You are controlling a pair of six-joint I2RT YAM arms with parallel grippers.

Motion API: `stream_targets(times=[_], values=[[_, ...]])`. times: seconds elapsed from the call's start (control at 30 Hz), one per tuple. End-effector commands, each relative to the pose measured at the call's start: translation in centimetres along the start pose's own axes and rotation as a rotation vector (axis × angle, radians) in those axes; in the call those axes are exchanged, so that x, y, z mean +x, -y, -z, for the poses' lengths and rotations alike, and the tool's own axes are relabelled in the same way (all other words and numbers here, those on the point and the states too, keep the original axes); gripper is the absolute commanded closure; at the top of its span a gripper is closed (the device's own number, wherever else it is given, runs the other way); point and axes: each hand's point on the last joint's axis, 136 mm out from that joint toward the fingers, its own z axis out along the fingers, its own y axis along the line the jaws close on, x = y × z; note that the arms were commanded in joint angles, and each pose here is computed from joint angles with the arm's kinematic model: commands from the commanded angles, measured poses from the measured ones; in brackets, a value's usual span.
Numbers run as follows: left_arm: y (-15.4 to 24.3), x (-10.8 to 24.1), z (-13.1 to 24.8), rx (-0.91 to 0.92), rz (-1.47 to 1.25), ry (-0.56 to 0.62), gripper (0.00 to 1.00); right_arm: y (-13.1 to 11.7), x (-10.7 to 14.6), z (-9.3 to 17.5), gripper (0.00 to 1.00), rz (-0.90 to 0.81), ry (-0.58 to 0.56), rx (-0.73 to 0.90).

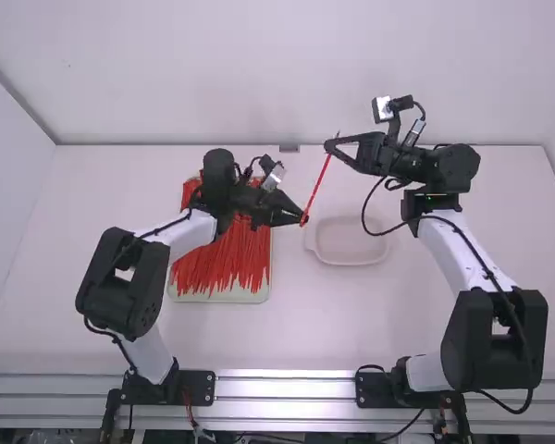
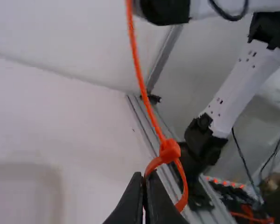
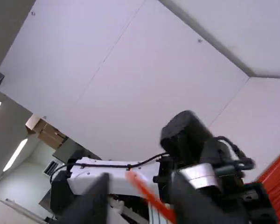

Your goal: Fasten the cable tie

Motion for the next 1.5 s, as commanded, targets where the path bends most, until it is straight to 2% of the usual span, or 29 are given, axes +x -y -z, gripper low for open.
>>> stream_targets(times=[0.0, 0.03, 0.13, 0.23, 0.43, 0.6, 0.87, 1.1, 1.17, 1.2, 1.3, 1.33, 1.37, 1.4, 1.43, 1.47], values=[[0.5, -1.5, 0.0, -0.001, 0.110, 0.002, 0.98, -1.5, -0.8, -0.1, 0.01, 0.071, 0.018, -0.008], [0.6, -1.7, 0.0, -0.002, 0.103, 0.003, 0.98, -1.5, -0.8, 0.0, 0.02, 0.073, 0.016, -0.008], [2.0, -5.2, 0.8, -0.026, -0.031, 0.017, 0.98, -1.3, -0.6, 0.5, 0.02, 0.074, 0.000, 0.001], [2.1, -7.4, 1.8, -0.050, -0.022, 0.024, 0.98, -1.2, -0.3, 0.8, 0.01, 0.070, -0.022, 0.004], [1.2, -10.0, 3.5, -0.093, -0.025, 0.038, 0.98, -1.5, 0.5, 0.0, 0.01, 0.081, -0.061, -0.015], [0.8, -11.7, 3.6, -0.104, -0.022, 0.055, 0.98, -1.9, 0.6, -1.1, 0.02, 0.130, -0.043, -0.036], [0.3, -12.7, 3.5, -0.116, -0.048, 0.073, 0.98, -2.8, 0.6, -3.6, 0.01, 0.154, 0.004, -0.075], [0.7, -12.6, 1.9, -0.084, -0.077, 0.070, 0.98, -2.9, -0.5, -3.8, 0.01, 0.150, 0.073, -0.070], [0.9, -12.7, 1.2, -0.073, -0.098, 0.075, 0.98, -2.8, -0.5, -3.8, 0.09, 0.149, 0.074, -0.069], [0.9, -12.7, 1.2, -0.073, -0.098, 0.075, 0.98, -2.8, -0.5, -3.8, 0.09, 0.149, 0.074, -0.069], [0.9, -12.7, 1.0, -0.070, -0.096, 0.078, 0.98, -2.8, -0.5, -3.8, 0.23, 0.147, 0.071, -0.070], [0.9, -12.7, 1.1, -0.073, -0.096, 0.079, 0.98, -2.8, -0.4, -3.8, 0.33, 0.146, 0.070, -0.070], [0.8, -12.8, 1.2, -0.075, -0.095, 0.079, 0.98, -2.9, -0.4, -3.8, 0.37, 0.146, 0.068, -0.071], [0.7, -12.8, 1.4, -0.082, -0.089, 0.083, 0.98, -2.9, -0.4, -3.8, 0.58, 0.147, 0.067, -0.071], [0.7, -12.8, 1.3, -0.082, -0.087, 0.083, 0.98, -2.9, -0.4, -3.8, 0.66, 0.148, 0.064, -0.071], [0.7, -12.8, 1.3, -0.081, -0.085, 0.085, 0.98, -2.9, -0.3, -3.8, 0.78, 0.147, 0.062, -0.072]])
